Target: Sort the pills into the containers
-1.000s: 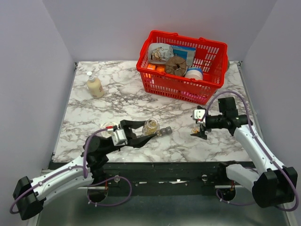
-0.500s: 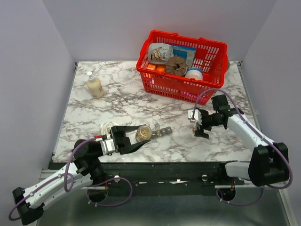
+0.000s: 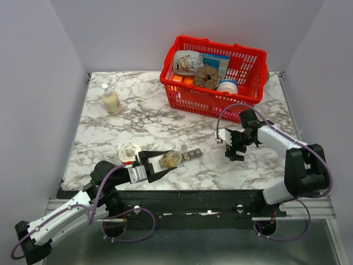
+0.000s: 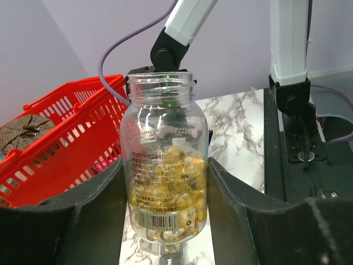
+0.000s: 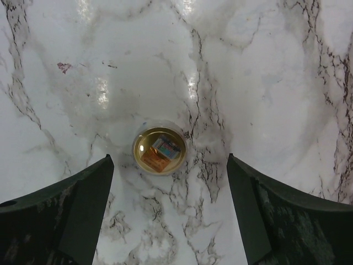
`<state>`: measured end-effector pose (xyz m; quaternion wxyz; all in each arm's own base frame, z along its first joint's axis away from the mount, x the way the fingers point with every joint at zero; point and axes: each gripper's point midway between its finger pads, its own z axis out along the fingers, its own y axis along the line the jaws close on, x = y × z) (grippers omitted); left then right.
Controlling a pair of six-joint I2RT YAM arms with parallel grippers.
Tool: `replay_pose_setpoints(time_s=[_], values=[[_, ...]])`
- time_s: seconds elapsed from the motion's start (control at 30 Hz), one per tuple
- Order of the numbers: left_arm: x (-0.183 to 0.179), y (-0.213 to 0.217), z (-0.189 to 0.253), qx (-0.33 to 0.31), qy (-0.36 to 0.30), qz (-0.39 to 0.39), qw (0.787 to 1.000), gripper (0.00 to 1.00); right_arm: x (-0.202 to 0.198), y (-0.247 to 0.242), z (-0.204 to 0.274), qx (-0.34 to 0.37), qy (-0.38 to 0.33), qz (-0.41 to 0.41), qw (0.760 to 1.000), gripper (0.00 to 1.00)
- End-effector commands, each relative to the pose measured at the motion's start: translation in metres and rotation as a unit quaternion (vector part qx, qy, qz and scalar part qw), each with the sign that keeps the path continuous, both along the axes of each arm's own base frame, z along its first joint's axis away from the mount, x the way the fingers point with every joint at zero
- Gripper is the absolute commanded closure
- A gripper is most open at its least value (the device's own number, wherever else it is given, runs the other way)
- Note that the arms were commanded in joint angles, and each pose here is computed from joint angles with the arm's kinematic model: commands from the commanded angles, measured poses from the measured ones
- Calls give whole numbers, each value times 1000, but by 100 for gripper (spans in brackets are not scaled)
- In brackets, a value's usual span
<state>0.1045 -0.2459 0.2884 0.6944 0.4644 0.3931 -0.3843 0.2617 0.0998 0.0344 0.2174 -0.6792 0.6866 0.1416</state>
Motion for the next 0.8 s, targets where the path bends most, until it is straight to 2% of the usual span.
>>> replay_pose_setpoints(time_s=[0.0, 0.17, 0.3, 0.33, 0.4, 0.5, 0.53, 0.57, 0.7, 0.77], values=[[-1, 2, -1, 4, -14, 2, 1000, 100, -3, 3, -14, -22, 11, 2, 1000, 10], [0, 2, -2, 7, -11, 4, 1000, 100, -5, 9, -19, -25, 22, 1, 999, 19], [0, 2, -3, 8, -7, 3, 1000, 100, -11, 8, -24, -32, 34, 1, 999, 32], [0, 2, -3, 9, -7, 3, 1000, 100, -13, 8, -26, -35, 37, 2, 999, 39], [0, 2, -4, 9, -6, 3, 1000, 100, -15, 7, -27, -36, 40, 1, 999, 45], [0, 1, -4, 10, -2, 2, 1000, 100, -17, 5, -27, -41, 39, -3, 998, 62], [0, 1, -5, 11, 0, 1, 1000, 100, -17, 5, -26, -41, 40, -5, 998, 72], [0, 1, -5, 9, 4, 0, 1000, 100, -18, 5, -24, -40, 42, -9, 998, 75], [-3, -6, -10, 14, 34, -20, 999, 100, -27, 23, 20, 17, 46, -13, 999, 82], [-10, -13, -14, 24, 44, -48, 998, 100, -24, 46, 61, 87, 34, -3, 996, 82]])
